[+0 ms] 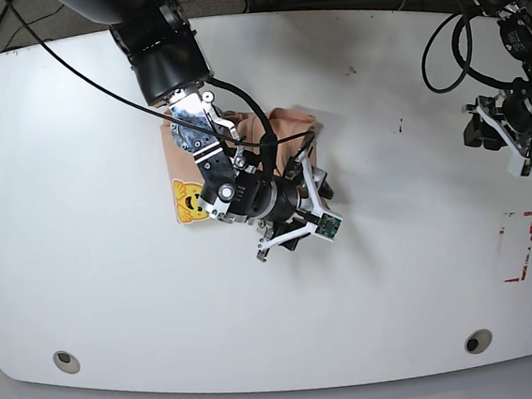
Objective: Layout the t-shirt on the table in an organized manner, then fold the t-shirt properly
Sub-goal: 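Grasp the bundle edge with the right gripper and lift it slightly, then grasp the bundle with both grippers and flip it over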
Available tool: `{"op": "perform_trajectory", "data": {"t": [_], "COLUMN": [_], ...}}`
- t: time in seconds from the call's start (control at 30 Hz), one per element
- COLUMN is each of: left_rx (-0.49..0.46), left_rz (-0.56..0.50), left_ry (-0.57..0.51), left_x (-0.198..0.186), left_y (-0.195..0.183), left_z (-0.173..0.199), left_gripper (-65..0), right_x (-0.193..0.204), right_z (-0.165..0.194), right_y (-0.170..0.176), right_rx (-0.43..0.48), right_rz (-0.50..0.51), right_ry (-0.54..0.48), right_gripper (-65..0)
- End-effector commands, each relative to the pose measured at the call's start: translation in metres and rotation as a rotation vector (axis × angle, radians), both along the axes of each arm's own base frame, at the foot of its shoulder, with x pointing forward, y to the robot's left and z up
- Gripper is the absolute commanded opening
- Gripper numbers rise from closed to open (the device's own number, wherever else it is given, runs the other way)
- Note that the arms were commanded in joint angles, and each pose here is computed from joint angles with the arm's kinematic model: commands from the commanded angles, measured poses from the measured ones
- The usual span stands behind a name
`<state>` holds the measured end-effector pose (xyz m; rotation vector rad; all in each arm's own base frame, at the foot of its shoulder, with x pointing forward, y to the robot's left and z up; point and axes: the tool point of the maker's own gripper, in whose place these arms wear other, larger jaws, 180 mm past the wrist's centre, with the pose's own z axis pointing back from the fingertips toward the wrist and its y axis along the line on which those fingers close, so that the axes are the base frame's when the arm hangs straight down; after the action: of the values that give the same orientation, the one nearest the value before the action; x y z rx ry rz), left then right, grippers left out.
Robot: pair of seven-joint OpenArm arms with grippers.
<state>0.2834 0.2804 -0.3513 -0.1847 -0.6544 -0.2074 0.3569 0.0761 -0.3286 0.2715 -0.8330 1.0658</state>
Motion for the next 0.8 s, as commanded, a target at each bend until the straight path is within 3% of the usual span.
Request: {"op": "perform_trajectory", "data": {"t": [0.0, 0.1, 0.23, 0.37, 0.53, 0.77], "left_rx": [0.001, 0.002, -0.003, -0.025, -0.060, -0.148], "left_rz": [-0.036, -0.081, -0.143, -0.228, -0.307, -0.434], "left_ry": [-0.040, -0.027, -0.012, -0.024, -0.063, -0.095], "left_x": [0.010, 0.011, 0.013, 0.023, 0.027, 0.023], "left_y": [-0.007, -0.020, -0.040, -0.073, -0.111, -0.182], "left_z": [0.011, 0.007, 0.002, 0.002, 0.006, 0.009], "left_gripper": [-41.1, -41.1, -41.1, -41.1, -41.1, -41.1], "right_x": [0.010, 0.008, 0.016, 0.026, 0.028, 0.012], "right_z": [0.042, 0.060, 0.087, 0.092, 0.074, 0.034], "right_y": [0.015, 0.015, -0.004, -0.032, -0.069, -0.113], "right_rx": [0.086, 0.118, 0.165, 0.173, 0.147, 0.075], "right_rz": [0.016, 0.012, -0.052, -0.140, -0.226, -0.301], "right_ry": [-0.100, -0.150, -0.217, -0.235, -0.199, -0.120], "right_gripper": [-22.7, -12.4, -7.3, -7.6, -8.2, -21.7]}}
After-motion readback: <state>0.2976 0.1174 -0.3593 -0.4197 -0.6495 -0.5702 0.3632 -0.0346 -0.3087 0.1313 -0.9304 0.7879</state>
